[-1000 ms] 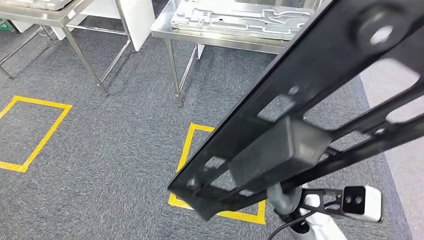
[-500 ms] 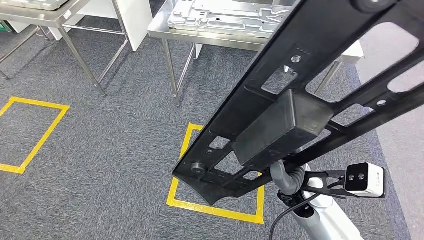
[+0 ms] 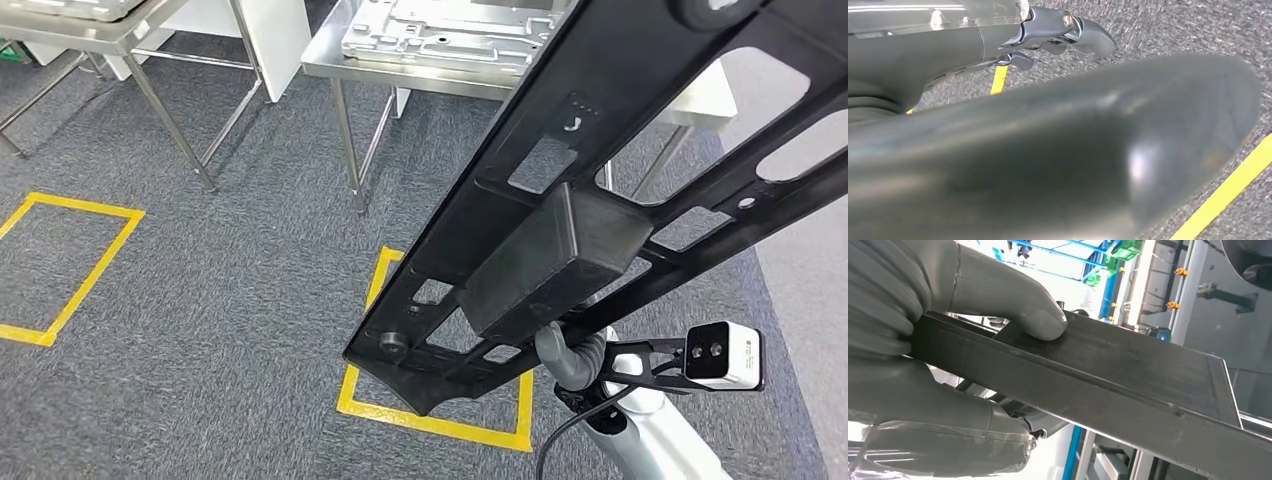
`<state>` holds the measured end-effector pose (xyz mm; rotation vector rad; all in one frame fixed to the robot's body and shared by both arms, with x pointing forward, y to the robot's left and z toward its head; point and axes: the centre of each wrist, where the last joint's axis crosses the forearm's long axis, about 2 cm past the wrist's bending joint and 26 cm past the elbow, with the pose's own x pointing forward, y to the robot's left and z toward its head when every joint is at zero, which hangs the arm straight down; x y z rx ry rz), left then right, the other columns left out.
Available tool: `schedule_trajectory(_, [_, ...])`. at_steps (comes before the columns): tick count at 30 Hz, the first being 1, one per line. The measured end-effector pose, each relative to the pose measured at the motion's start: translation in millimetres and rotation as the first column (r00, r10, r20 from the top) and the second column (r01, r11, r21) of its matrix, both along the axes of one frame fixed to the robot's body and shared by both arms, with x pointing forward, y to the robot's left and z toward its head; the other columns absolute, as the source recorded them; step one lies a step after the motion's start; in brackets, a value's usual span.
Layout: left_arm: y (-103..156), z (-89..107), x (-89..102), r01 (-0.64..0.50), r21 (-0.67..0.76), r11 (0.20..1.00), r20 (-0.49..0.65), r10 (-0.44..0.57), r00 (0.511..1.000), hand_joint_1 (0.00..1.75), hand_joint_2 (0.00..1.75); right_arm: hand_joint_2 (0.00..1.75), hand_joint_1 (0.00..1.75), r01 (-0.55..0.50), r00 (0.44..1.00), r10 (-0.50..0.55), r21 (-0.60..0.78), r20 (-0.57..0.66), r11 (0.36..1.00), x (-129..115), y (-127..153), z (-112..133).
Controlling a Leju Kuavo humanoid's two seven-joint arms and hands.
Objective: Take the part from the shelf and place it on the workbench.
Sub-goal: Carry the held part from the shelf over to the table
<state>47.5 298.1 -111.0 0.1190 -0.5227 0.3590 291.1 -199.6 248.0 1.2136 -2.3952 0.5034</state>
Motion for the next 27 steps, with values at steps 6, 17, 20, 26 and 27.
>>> schedule_trajectory(6, [0.8,0.0,-0.2,0.0,0.002,1.0,0.006,0.0,1.0,0.0,0.0,1.75,1.75,0.001,1.0,-0.001,0.005,0.002,1.0,1.9,-0.6,3.1])
schedule_trajectory(17, [2.3,-0.3,-2.7,-0.003,0.005,1.0,0.003,0.003,1.0,0.0,0.0,1.75,1.75,-0.009,1.0,0.009,0.004,-0.015,1.0,2.9,1.4,4.2])
schedule_trajectory(20, [1.8,-0.1,-1.3,-0.003,0.004,1.0,0.005,0.003,1.0,0.0,0.0,1.75,1.75,-0.012,1.0,0.012,-0.006,-0.016,1.0,5.7,2.2,8.6])
schedule_trajectory(26, [0.2,-0.2,-2.2,-0.007,0.006,1.0,-0.001,0.007,1.0,0.0,0.0,1.75,1.75,-0.011,1.0,0.01,-0.05,-0.021,0.999,-3.7,7.0,-7.4])
schedule_trajectory(27, [-0.9,-0.3,-2.4,-0.007,0.006,1.0,-0.002,0.007,1.0,0.0,0.0,1.75,1.75,-0.017,1.0,0.016,-0.056,-0.016,0.998,-5.0,8.8,-9.2])
